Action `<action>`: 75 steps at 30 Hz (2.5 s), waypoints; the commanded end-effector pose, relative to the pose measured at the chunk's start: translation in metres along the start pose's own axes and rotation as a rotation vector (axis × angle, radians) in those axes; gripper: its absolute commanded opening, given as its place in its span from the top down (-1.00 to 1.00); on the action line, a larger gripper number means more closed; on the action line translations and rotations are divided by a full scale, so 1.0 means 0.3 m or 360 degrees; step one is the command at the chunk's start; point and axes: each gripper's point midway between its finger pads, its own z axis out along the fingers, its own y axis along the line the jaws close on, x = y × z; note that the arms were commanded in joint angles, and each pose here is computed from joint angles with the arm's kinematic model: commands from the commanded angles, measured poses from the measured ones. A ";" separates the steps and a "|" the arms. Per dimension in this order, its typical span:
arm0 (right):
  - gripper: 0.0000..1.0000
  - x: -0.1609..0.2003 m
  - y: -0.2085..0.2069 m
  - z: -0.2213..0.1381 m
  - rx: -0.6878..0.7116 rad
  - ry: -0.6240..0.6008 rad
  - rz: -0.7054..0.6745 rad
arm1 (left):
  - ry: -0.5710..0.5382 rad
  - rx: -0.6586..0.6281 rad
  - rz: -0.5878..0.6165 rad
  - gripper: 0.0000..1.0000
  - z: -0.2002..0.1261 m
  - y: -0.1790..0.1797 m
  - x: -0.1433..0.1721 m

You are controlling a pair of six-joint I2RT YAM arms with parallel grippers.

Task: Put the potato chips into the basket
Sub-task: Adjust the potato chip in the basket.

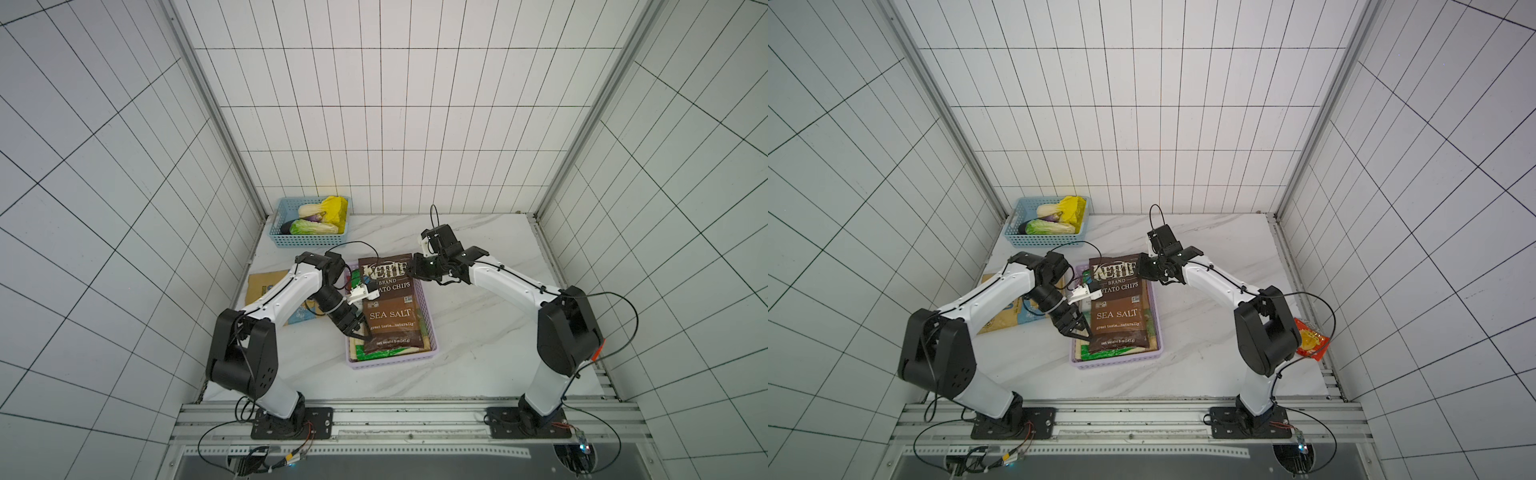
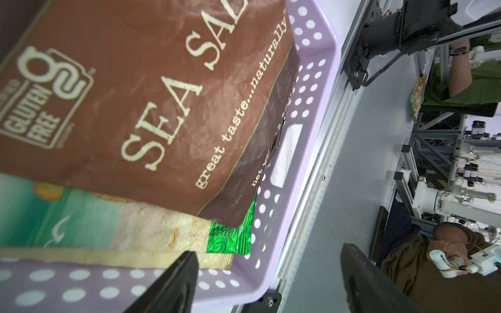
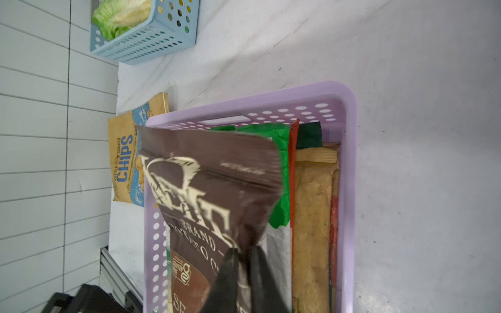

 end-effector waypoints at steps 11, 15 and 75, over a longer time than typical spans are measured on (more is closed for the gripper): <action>-0.04 -0.092 0.008 -0.116 0.0044 -0.0104 -0.0188 | -0.0661 -0.0647 -0.0232 -0.95 -0.420 0.191 -0.101; -0.03 -0.110 0.080 -0.079 -0.0063 -0.0060 -0.0202 | -0.0865 -0.0993 -0.0475 -0.96 -0.520 0.335 -0.104; 0.16 0.058 0.079 -0.007 -0.0105 0.0005 -0.0152 | -0.0638 -0.0866 -0.0248 0.47 -0.218 0.446 -0.539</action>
